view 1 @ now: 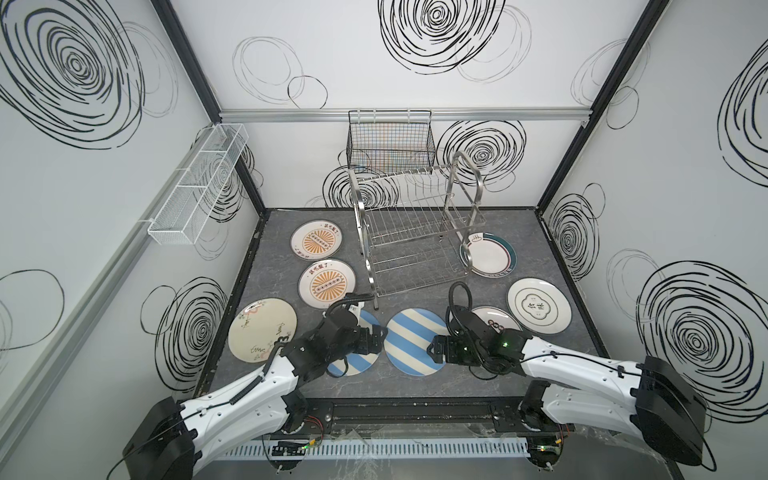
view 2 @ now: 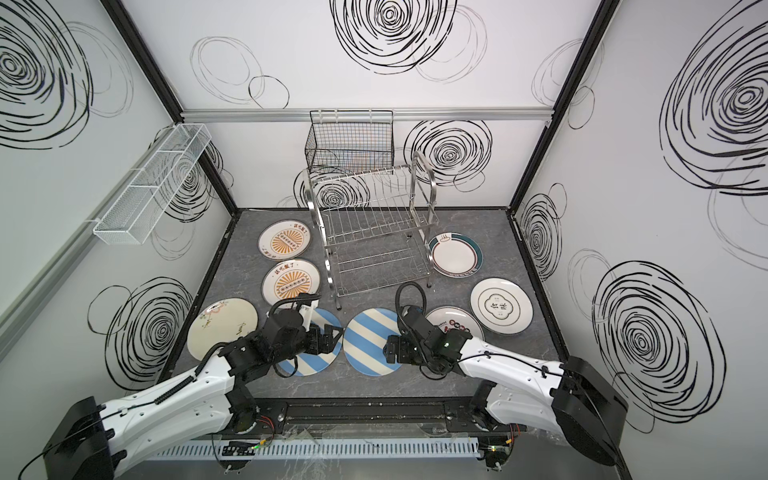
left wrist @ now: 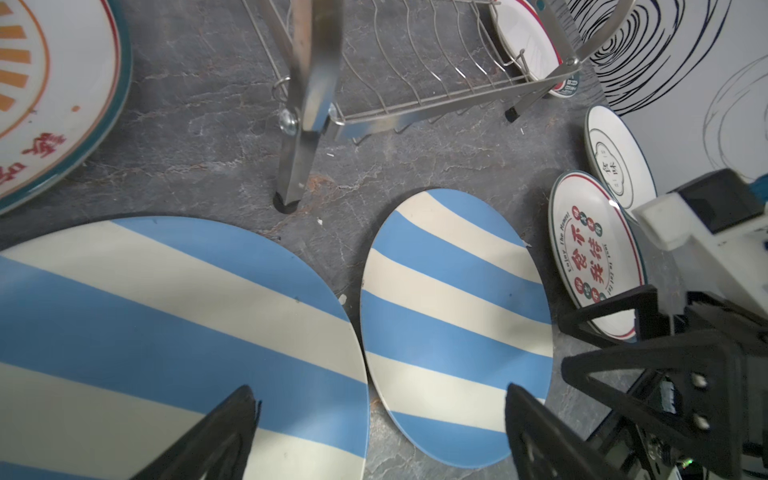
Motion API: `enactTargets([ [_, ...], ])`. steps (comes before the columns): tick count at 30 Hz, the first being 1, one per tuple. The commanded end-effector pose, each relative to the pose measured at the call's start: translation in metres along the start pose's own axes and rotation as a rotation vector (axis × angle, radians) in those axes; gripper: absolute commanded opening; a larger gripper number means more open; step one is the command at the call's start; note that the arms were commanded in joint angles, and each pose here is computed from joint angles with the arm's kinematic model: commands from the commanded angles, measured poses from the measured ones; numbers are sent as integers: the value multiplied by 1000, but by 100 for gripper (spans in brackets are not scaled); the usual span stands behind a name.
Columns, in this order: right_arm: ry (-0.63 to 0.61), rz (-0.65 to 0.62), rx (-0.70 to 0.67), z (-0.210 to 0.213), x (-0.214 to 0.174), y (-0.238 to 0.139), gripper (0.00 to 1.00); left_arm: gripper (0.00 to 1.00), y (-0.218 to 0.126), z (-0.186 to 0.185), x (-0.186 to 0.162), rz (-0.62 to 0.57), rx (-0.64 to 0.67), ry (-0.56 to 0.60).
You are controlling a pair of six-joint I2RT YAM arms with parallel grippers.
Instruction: Load the plates into the dish rack
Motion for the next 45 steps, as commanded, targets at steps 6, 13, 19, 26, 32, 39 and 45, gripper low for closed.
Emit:
enactTargets([
  [6, 104, -37, 21, -13, -5, 5, 92, 96, 11, -6, -8, -1, -49, 46],
  [13, 128, -42, 82, -20, -11, 11, 89, 96, 20, -13, -9, 5, -19, 119],
  [19, 136, -37, 54, -28, -13, 16, 88, 96, 29, -14, -4, 13, 40, 158],
  [26, 162, -38, 27, -41, -18, 22, 87, 96, 40, -22, -1, 11, 22, 195],
  [32, 192, -53, 28, -47, -19, 23, 86, 96, 48, -29, -1, 12, -13, 200],
  [39, 206, -52, 7, -56, -22, 26, 84, 96, 57, -34, 1, 9, -28, 216],
  [45, 210, -39, -14, -63, -26, 28, 83, 96, 63, -42, 4, 19, -30, 267],
])
Point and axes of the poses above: each gripper's point midway between its finger pads, its own y axis out along the fingers, its own z axis along the line the jaws close on, x = y × z, the point moved 8 cm from there along -y, back along the fingers, and after that the axes turned 7 degrees about y, right-handed, at the moved point
